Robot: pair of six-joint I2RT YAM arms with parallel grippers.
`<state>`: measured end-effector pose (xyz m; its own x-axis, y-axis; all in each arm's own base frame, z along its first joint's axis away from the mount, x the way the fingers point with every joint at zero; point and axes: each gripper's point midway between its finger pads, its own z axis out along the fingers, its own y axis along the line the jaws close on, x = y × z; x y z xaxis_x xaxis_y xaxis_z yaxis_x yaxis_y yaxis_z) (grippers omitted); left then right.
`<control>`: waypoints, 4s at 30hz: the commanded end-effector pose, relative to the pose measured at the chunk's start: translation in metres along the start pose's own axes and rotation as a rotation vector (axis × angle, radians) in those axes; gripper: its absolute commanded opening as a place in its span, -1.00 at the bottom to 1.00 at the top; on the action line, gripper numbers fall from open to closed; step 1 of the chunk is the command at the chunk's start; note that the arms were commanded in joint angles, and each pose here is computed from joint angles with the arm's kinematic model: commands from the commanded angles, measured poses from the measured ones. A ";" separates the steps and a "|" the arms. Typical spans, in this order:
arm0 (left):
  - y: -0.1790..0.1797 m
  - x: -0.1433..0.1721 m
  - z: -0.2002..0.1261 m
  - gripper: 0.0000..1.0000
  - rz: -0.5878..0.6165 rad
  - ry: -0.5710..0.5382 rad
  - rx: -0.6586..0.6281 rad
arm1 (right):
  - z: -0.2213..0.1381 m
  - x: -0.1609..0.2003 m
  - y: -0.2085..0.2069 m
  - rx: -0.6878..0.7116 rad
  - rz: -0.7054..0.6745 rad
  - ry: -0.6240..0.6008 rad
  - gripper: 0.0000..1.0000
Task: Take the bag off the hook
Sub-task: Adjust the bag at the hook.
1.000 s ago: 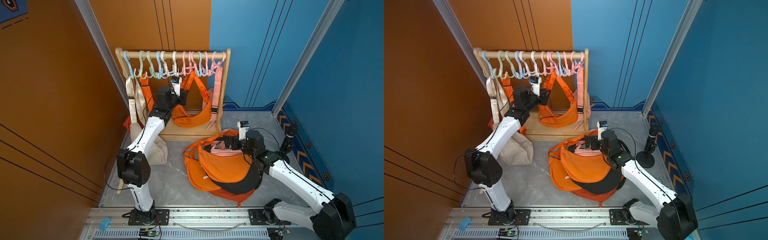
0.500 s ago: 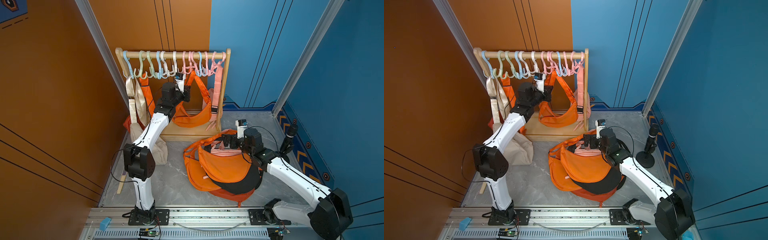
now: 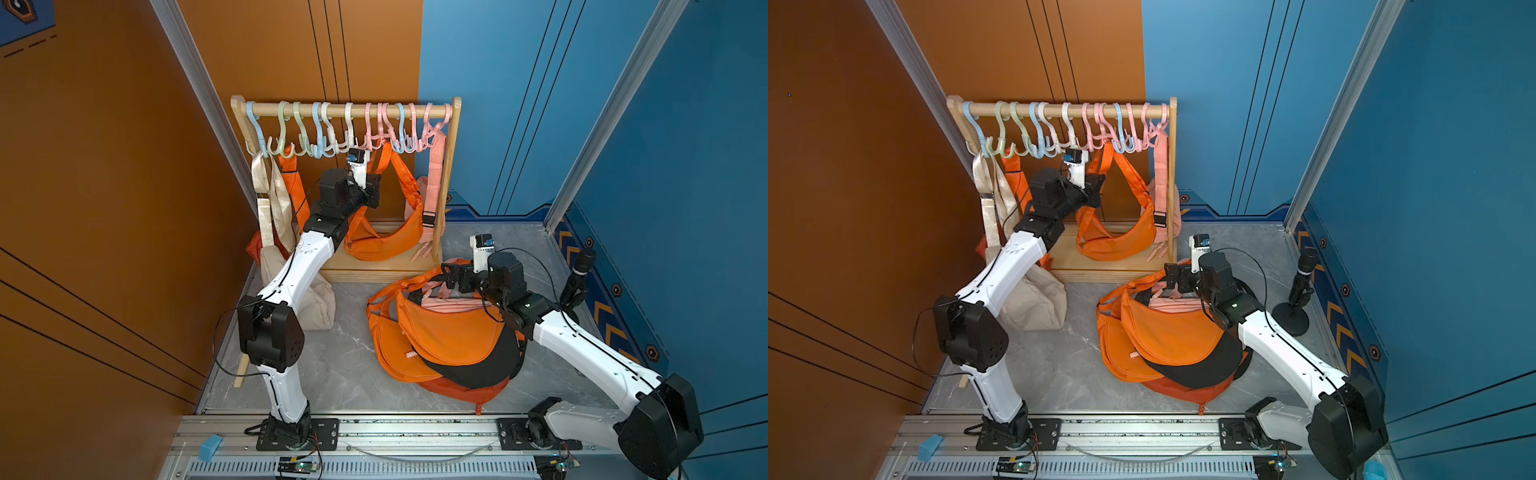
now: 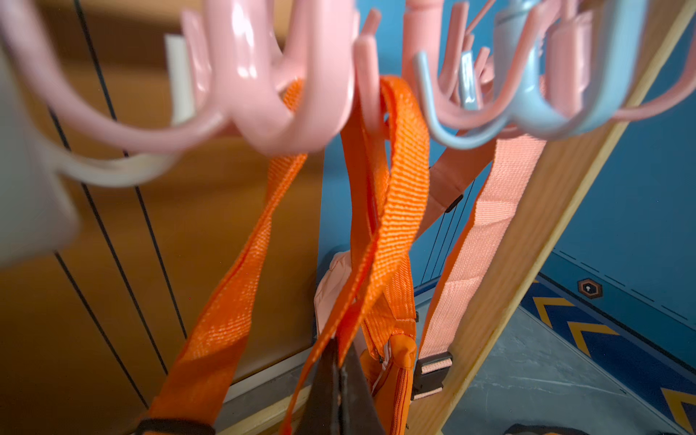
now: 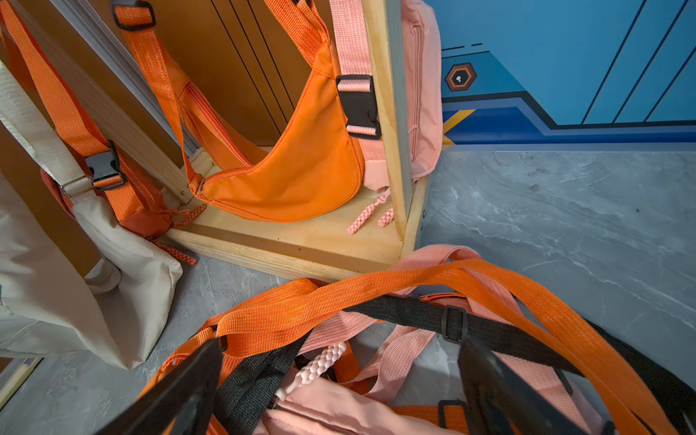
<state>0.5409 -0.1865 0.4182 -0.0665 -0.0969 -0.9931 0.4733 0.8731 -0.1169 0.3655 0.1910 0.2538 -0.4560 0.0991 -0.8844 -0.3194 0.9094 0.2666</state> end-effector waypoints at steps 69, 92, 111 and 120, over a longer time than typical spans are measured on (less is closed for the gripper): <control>-0.176 -0.017 0.043 -1.00 -0.063 -0.100 0.268 | -0.040 -0.084 -0.034 0.025 0.067 -0.062 1.00; -0.186 0.018 0.066 -0.95 -0.069 -0.047 0.251 | -0.035 -0.075 -0.029 0.031 0.055 -0.038 1.00; -0.163 0.046 -0.033 0.53 -0.040 -0.034 0.187 | -0.014 -0.113 -0.006 -0.002 0.004 -0.052 1.00; -0.138 0.042 -0.088 0.60 -0.032 -0.084 0.067 | 0.014 -0.133 0.019 -0.052 -0.059 -0.045 1.00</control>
<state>0.4020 -0.2813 0.3804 -0.0659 -0.1442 -0.9874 0.5705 0.8064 -0.1559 0.4277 0.1930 0.3666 -0.4065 0.1059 -0.9075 -0.3654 0.8915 0.2677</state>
